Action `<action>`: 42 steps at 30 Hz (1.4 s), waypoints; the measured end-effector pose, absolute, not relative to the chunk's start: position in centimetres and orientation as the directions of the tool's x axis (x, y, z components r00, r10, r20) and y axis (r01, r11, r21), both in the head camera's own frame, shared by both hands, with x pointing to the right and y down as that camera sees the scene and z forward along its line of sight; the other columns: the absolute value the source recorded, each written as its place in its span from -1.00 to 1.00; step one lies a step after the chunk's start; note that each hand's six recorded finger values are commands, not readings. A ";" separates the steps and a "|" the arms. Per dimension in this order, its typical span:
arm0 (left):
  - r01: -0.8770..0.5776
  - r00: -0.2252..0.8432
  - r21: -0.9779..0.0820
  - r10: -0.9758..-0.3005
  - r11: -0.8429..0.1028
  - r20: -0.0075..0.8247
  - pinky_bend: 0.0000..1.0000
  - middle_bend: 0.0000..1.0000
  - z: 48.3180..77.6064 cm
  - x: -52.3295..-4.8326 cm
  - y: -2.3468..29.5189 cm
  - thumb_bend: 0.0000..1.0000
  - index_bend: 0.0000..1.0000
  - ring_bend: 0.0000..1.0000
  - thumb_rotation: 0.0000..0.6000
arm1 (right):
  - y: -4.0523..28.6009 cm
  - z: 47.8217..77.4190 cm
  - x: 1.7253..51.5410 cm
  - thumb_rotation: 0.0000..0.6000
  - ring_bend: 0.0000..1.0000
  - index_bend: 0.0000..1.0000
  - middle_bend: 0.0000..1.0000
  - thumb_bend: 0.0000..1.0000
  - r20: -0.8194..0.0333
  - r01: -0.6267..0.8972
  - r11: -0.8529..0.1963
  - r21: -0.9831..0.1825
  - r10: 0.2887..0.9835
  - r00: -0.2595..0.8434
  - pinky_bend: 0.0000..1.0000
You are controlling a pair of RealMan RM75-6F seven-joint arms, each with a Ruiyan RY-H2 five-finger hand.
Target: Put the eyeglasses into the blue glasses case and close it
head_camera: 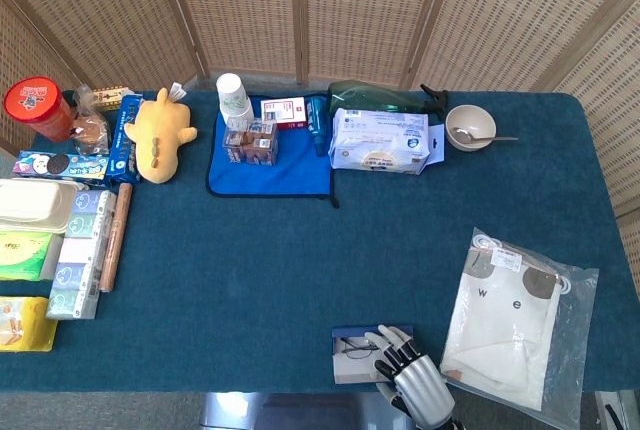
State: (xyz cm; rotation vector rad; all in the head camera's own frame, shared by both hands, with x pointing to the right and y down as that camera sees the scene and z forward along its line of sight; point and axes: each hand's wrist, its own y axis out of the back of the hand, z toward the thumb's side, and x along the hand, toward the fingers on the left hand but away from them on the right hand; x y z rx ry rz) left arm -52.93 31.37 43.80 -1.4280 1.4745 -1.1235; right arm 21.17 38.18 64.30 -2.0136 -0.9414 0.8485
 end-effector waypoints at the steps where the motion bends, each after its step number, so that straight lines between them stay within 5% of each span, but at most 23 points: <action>1: -0.307 -0.064 -0.951 -0.997 -0.022 0.044 -1.00 -0.73 43.8 -52.9 31.4 -0.41 -0.63 -1.00 1.00 | 38.1 64.2 21.1 1.00 -0.68 0.18 -0.53 -0.36 -0.246 0.331 -0.452 -0.828 0.824 0.510 -0.51; 32: -0.314 -0.059 -0.948 -0.996 -0.044 0.065 -1.00 -0.73 44.8 -52.4 31.0 -0.41 -0.63 -1.00 1.00 | 33.7 62.9 19.2 1.00 -0.66 0.21 -0.50 -0.39 -0.243 0.340 -0.455 -0.823 0.823 0.514 -0.51; 42: -0.318 -0.055 -0.946 -0.995 -0.060 0.081 -1.00 -0.73 45.4 -51.9 30.8 -0.41 -0.60 -1.00 1.00 | 31.7 63.5 18.5 1.00 -0.66 0.03 -0.53 -0.46 -0.251 0.334 -0.461 -0.822 0.820 0.514 -0.51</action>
